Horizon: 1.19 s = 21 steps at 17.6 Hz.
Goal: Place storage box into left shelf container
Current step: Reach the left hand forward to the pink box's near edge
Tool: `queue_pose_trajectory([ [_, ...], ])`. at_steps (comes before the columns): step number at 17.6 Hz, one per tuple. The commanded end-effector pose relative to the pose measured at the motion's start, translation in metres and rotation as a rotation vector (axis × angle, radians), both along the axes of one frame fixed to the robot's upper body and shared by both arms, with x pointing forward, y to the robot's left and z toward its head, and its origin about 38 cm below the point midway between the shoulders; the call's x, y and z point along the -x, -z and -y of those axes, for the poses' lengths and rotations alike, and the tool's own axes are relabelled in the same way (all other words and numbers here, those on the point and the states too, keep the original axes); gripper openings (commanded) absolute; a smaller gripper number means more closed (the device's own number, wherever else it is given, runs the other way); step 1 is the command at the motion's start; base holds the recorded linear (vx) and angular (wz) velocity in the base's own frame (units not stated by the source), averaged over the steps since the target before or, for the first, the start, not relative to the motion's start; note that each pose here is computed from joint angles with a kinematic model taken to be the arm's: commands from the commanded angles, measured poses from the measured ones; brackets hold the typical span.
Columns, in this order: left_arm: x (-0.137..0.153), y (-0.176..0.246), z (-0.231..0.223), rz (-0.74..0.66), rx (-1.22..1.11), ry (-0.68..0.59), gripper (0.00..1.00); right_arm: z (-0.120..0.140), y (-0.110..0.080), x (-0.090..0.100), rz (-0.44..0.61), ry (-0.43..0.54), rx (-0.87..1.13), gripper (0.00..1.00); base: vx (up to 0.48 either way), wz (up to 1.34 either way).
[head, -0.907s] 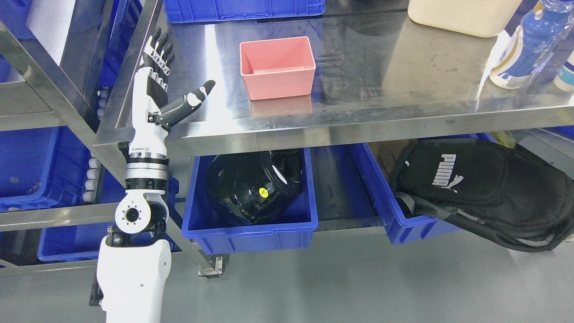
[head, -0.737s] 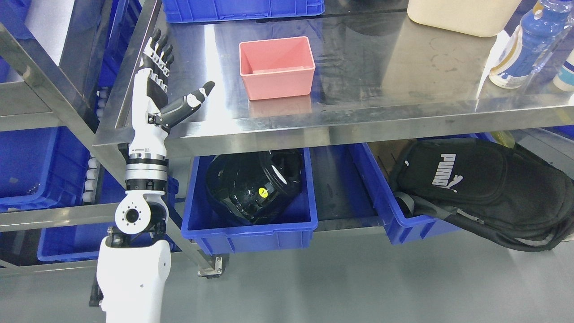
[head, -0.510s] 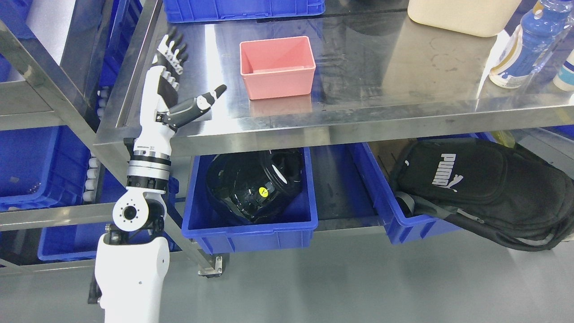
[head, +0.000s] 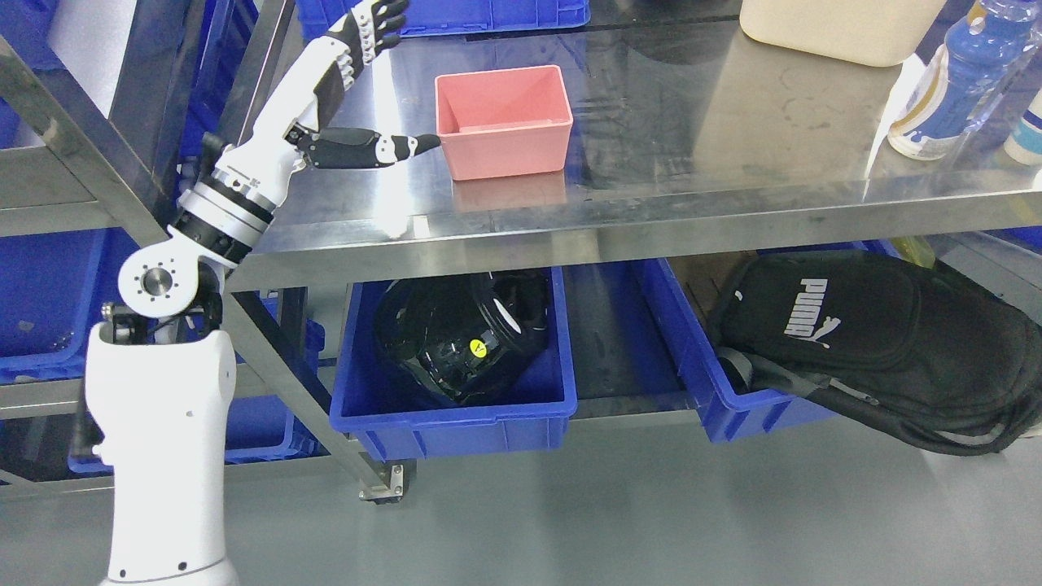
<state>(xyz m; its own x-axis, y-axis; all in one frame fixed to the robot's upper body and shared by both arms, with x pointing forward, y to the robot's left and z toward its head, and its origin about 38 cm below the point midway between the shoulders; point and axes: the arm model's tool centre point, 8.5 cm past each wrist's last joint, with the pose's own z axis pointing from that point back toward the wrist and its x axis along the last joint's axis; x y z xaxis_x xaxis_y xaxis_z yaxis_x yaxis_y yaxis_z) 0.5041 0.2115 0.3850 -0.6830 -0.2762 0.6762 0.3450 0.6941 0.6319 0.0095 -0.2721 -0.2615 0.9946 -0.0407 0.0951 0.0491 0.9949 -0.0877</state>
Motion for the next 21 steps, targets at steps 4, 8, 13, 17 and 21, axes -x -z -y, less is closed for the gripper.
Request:
queue_pose_trajectory([
  [4,-0.043,-0.004,0.002,-0.191,-0.442,-0.081,0.97,0.012,-0.001,-0.001,0.011,0.002,0.018,1.00,0.000,0.00],
  [8,-0.042,-0.010,0.044,-0.194,-0.459,-0.011,0.96,0.012,-0.001,-0.001,0.011,0.002,0.018,1.00,0.000,0.00],
  [13,-0.041,-0.011,0.086,-0.255,-0.531,0.060,0.93,0.012,-0.001,-0.001,0.011,0.000,0.018,1.00,0.000,0.00],
  [17,-0.056,-0.006,0.085,-0.324,-0.642,0.033,0.91,0.012,-0.001,-0.001,0.011,0.002,0.018,1.00,0.000,0.00],
  [21,-0.066,0.014,0.093,-0.396,-0.703,0.015,0.90,0.012,-0.001,-0.001,0.011,0.002,0.018,1.00,0.000,0.00],
])
